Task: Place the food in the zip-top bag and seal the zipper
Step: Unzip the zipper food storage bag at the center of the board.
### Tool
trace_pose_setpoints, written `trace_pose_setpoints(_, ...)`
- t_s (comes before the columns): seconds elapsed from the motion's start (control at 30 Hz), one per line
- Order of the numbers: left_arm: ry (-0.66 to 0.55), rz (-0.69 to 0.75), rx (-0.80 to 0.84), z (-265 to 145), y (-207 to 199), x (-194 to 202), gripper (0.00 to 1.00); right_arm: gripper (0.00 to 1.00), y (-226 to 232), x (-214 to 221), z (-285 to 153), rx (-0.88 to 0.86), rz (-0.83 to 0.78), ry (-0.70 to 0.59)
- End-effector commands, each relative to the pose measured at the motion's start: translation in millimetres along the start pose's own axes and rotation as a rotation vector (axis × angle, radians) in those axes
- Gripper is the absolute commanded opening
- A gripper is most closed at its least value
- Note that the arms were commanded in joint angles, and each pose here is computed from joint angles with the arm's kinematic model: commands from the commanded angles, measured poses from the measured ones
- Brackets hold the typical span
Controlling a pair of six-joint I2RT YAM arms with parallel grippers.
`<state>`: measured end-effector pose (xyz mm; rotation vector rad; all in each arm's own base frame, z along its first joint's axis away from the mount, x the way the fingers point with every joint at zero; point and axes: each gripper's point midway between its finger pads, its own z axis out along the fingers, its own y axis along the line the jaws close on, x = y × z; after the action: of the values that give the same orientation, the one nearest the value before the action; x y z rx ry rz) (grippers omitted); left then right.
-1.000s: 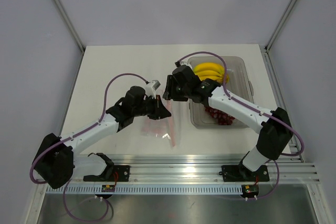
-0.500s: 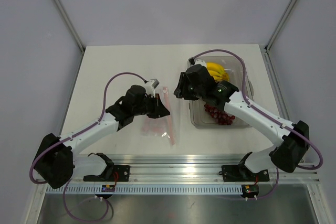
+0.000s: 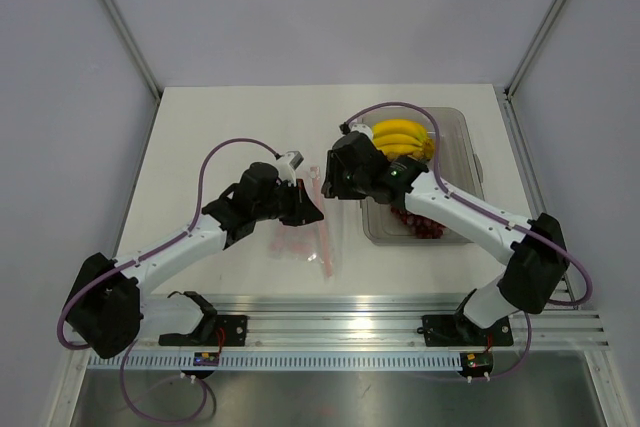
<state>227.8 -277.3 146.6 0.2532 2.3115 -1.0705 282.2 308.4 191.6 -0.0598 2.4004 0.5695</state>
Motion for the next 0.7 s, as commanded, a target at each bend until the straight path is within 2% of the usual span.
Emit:
trace_pose_setpoints(0.0,-0.061,0.019,0.024,-0.7,-12.4,-23.0,0.0,0.51,18.6,-7.6,-2.0,-0.035,-0.03,-0.017)
trace_pose_setpoints(0.67,-0.062,0.025,0.035,-1.1,-15.1,-24.5,0.0,0.49,31.7,9.4,14.8,-0.061,-0.066,0.029)
